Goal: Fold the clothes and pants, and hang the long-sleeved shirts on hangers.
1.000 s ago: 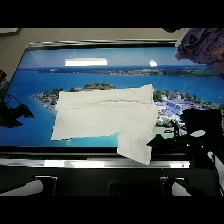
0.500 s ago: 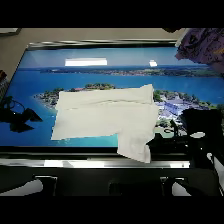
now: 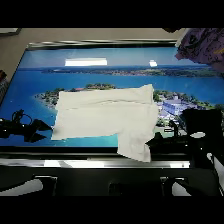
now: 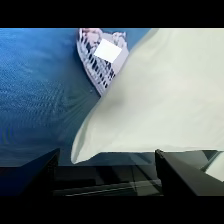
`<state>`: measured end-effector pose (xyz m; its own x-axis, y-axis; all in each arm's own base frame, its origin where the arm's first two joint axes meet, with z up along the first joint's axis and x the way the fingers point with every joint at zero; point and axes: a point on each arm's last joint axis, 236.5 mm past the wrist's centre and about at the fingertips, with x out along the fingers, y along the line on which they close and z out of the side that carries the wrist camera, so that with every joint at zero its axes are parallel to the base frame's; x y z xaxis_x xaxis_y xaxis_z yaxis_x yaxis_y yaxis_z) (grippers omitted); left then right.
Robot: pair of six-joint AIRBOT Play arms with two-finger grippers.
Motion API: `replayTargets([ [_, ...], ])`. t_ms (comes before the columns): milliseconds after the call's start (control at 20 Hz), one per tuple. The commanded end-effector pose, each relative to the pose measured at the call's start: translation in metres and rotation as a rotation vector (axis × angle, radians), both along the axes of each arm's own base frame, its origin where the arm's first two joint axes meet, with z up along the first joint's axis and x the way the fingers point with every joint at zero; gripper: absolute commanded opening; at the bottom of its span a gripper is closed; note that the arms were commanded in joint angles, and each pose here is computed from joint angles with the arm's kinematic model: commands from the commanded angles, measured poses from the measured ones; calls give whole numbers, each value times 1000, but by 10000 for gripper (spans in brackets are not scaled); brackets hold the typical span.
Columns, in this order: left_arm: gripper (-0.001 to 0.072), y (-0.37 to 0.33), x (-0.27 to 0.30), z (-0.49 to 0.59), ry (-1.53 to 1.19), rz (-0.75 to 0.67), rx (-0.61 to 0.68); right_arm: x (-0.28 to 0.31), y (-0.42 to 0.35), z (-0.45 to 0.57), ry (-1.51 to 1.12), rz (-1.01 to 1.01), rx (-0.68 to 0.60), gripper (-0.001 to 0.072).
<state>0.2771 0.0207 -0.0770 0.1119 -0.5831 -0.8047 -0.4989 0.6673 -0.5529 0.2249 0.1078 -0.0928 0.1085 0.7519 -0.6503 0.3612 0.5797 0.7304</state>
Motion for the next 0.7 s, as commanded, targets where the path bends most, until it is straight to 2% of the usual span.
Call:
replayTargets([
  [0, 662, -5, -5, -4, 13, -8, -28, 1, 0, 1, -2, -3, 2, 30],
  [650, 660, -26, -6, -24, 63, -71, -48, 3, 1, 2, -4, -11, 8, 30],
])
